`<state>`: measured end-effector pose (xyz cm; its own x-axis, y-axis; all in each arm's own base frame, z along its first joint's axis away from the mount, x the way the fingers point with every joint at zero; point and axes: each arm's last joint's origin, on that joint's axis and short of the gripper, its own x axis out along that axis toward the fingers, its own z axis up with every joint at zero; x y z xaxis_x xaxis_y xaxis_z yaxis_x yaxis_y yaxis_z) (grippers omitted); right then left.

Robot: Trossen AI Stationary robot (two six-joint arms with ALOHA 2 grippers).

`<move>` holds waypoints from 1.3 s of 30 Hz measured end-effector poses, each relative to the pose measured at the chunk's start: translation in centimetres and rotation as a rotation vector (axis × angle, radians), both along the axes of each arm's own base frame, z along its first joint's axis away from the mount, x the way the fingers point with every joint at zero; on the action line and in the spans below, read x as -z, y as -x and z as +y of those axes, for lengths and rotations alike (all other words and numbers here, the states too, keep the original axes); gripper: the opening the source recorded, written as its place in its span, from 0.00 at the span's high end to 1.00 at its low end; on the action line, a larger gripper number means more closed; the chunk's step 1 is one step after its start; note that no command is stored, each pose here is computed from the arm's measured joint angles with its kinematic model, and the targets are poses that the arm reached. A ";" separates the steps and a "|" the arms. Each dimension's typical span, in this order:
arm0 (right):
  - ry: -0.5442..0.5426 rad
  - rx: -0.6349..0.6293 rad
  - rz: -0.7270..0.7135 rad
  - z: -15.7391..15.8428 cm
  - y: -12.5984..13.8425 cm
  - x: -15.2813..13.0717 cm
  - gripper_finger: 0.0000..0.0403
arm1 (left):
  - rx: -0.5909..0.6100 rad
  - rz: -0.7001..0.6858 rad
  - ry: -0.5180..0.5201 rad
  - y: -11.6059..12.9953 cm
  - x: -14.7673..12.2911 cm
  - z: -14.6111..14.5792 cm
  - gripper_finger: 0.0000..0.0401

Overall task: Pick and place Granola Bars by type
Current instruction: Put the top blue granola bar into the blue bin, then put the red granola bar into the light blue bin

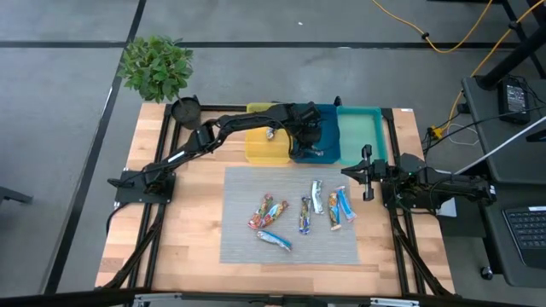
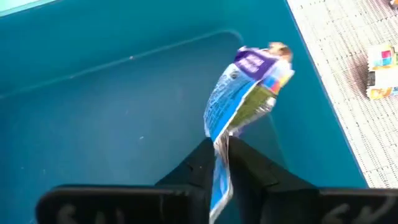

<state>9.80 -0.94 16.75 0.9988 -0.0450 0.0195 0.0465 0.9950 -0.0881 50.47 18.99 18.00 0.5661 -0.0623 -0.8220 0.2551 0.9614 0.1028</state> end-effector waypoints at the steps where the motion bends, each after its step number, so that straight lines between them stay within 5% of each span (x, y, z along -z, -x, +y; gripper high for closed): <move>1: 0.000 0.000 0.000 0.0 0.0 0.0 0.94 | 0.000 0.000 -0.001 0.0 0.0 0.0 0.86; 14: 0.000 0.000 0.000 0.0 0.0 0.0 0.94 | -0.008 0.047 0.003 0.8 -1.6 -0.3 0.66; 27: 0.000 0.000 0.001 0.0 0.0 0.0 0.94 | -0.041 0.035 0.003 3.8 -9.0 -1.5 0.70; 39: 0.000 0.000 0.001 0.0 0.0 0.0 0.94 | 0.087 0.231 0.226 7.8 -12.2 -5.4 0.77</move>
